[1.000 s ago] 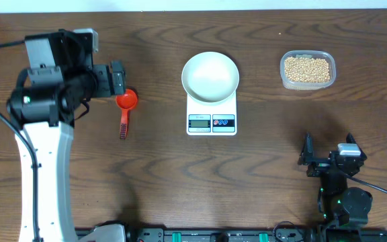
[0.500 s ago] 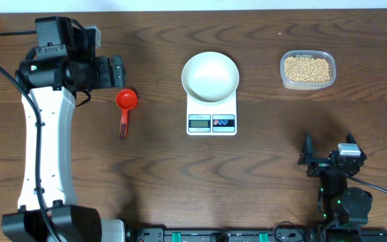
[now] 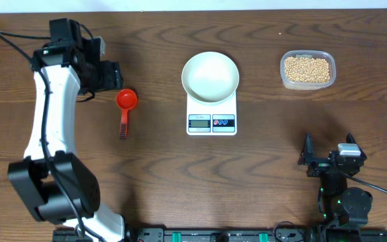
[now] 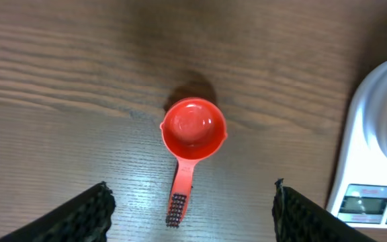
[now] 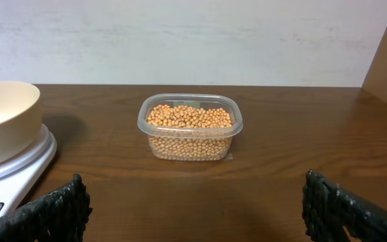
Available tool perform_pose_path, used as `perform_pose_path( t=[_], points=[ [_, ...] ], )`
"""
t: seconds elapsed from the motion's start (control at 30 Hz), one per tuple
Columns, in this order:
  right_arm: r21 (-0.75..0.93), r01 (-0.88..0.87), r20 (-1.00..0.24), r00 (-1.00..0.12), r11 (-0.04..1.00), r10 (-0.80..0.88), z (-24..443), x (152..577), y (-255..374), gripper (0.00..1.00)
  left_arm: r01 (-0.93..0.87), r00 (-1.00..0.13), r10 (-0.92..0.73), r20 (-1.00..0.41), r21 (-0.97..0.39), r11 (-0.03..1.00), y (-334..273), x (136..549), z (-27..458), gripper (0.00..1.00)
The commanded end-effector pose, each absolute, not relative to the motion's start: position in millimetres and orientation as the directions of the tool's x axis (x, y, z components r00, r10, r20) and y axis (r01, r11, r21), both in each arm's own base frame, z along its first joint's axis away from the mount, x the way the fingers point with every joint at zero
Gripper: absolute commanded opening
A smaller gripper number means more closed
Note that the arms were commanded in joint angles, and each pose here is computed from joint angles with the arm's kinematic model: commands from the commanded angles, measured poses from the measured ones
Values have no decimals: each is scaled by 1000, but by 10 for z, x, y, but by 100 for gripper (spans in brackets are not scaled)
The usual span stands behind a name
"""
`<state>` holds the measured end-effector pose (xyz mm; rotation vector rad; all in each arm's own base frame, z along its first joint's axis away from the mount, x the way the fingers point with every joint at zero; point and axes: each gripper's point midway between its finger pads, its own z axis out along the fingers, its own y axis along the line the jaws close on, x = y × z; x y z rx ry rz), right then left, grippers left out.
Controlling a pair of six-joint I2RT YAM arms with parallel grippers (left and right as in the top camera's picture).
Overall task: Scoop item into bowl and weigh 50g on scale
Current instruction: 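Lower the left gripper and grasp the red scoop's rim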
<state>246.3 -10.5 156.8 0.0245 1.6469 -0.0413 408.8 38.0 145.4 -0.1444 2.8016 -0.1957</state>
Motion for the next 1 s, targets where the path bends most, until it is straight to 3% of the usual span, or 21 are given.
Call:
perform_pose_path(
  t=[0.0,0.5,0.97],
  points=[
    [-24,45,-997,-77,999,-21,1563,2460,-109,99,-104,-950,-142,-278,-146,984,469,4132,1275,70],
    [-24,45,-997,-77,999,-21,1563,2460,-109,99,-131,-976,-155,-152,-155,979,514,4224,526,42],
    [-24,45,-997,-77,999,-21,1562,2460,-109,99,-133,-977,-156,-147,-156,979,512,4265,259,39]
  ],
)
